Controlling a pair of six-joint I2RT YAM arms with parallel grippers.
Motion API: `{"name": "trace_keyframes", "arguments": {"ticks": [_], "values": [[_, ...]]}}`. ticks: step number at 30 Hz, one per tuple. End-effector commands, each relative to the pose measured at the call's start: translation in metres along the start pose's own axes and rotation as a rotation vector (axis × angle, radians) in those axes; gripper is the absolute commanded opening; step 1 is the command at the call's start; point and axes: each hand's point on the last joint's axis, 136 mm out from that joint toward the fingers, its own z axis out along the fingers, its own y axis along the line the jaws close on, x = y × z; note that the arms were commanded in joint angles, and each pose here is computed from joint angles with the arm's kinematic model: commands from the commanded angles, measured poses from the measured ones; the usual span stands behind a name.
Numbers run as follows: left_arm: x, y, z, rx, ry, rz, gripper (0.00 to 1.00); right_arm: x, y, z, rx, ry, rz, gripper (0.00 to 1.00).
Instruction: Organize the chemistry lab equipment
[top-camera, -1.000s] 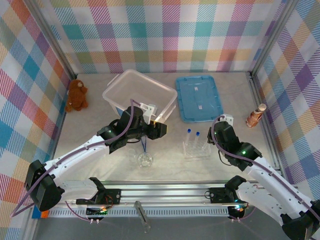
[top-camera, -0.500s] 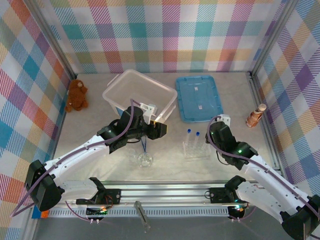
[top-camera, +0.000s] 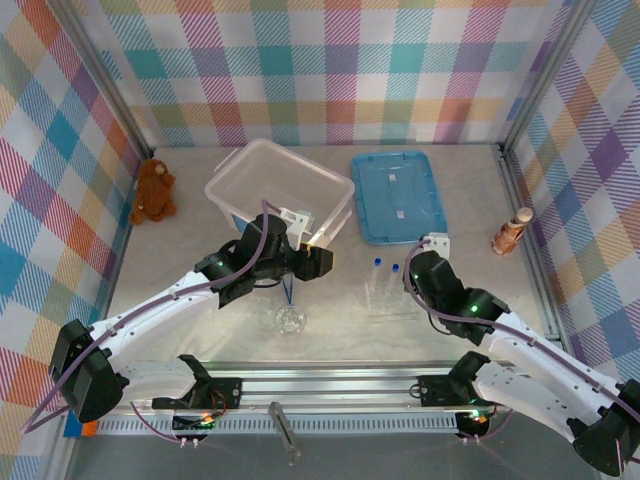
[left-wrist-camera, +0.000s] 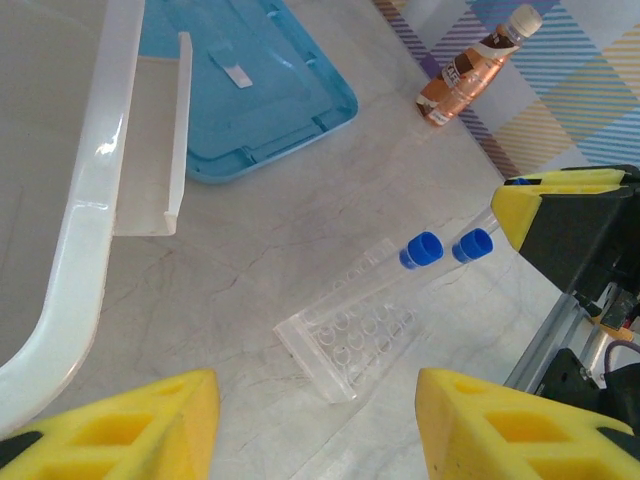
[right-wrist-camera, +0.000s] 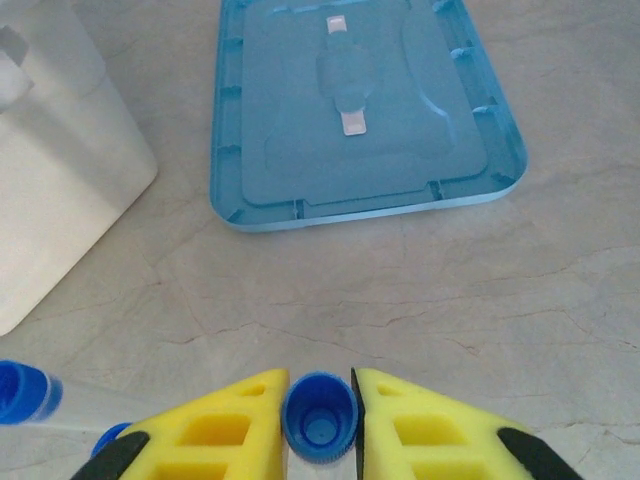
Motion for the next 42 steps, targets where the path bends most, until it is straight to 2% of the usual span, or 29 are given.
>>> {"name": "trace_keyframes", "arguments": {"ticks": [1, 11, 16, 26, 33, 36, 42], "values": [[-0.001, 0.002, -0.001, 0.002, -0.019, -0.009, 0.54, 0.008, 0.000, -0.001, -0.002, 0.015, 0.008, 0.23], [0.000, 0.005, -0.001, 0.000, -0.023, -0.015, 0.54, 0.015, 0.006, -0.005, -0.011, 0.035, -0.019, 0.27], [-0.001, 0.005, -0.002, 0.002, -0.027, -0.017, 0.54, 0.012, 0.006, -0.010, -0.005, 0.022, -0.026, 0.43], [-0.008, 0.004, -0.009, -0.014, -0.042, -0.007, 0.54, -0.029, 0.011, -0.033, -0.031, -0.058, -0.045, 0.57], [-0.003, 0.023, -0.019, -0.149, 0.002, 0.030, 0.56, -0.061, 0.005, -0.058, 0.009, -0.075, 0.001, 0.59], [-0.001, 0.030, -0.028, -0.196, -0.001, 0.038, 0.56, -0.070, 0.020, -0.065, -0.043, -0.069, -0.027, 0.59], [0.004, 0.055, -0.056, -0.383, -0.008, 0.055, 0.55, -0.063, 0.089, -0.067, -0.246, -0.025, -0.199, 0.59]]}}
